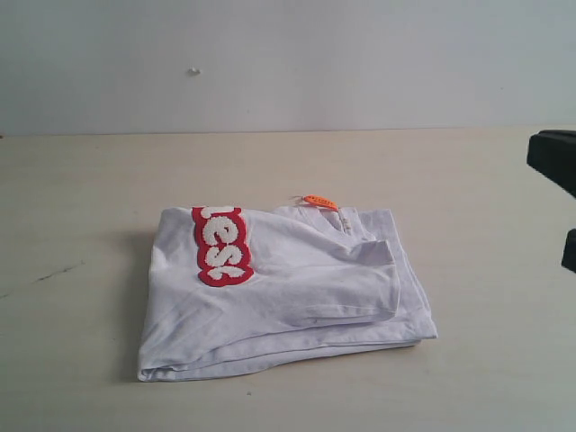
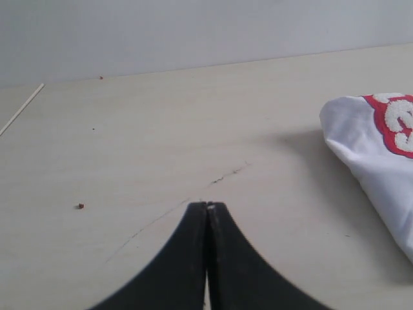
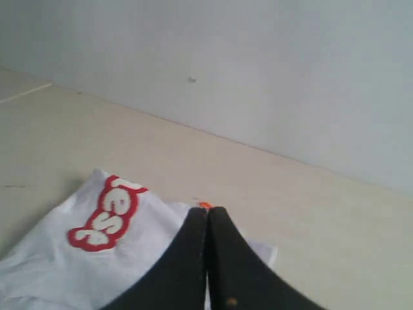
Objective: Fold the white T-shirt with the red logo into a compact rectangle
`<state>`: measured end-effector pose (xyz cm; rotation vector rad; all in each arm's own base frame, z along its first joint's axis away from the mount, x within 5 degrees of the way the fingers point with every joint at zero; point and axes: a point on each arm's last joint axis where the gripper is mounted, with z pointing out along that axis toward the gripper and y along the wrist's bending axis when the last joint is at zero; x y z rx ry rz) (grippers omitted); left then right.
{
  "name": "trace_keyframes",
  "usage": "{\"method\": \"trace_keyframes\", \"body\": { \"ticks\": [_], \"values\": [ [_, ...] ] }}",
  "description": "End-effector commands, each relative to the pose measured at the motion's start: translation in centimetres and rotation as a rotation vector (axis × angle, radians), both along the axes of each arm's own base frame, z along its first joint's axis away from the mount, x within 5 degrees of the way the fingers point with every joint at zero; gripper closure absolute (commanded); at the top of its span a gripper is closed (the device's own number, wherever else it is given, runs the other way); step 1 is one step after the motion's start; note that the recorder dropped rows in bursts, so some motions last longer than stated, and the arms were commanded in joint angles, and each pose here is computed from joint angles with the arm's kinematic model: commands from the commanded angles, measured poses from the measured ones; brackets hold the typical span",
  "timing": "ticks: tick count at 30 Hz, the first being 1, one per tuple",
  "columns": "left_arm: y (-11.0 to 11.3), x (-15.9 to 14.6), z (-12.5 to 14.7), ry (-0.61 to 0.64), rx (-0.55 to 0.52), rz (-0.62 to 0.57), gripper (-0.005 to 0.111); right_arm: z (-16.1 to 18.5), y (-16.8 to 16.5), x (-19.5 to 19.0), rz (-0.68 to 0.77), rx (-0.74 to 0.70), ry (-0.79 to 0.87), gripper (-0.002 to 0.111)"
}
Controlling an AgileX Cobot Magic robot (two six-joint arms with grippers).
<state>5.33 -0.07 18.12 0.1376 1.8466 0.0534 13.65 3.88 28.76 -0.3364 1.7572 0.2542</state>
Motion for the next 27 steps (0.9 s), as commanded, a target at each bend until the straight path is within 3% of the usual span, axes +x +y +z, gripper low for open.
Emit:
{"method": "trace_keyframes", "body": {
  "ticks": [1, 5, 10, 27],
  "values": [
    [0.0, 0.0, 0.0, -0.009, -0.020, 0.003, 0.107, -0.9, -2.4, -0.3, -0.243, -0.074, -0.044, 0.108],
    [0.0, 0.0, 0.0, -0.009, -0.018, 0.003, 0.107, -1.5, -4.2, -2.1, -0.422, -0.048, -0.110, 0.108],
    [0.0, 0.0, 0.0, -0.009, -0.018, 0.003, 0.107, -1.3, -5.6, -4.7, -0.584, 0.311, -0.164, 0.108],
    [0.0, 0.0, 0.0, -0.009, -0.018, 0.003, 0.107, -0.7, -4.7, -5.8, -0.462, 0.366, -0.216, 0.108]
  ]
}}
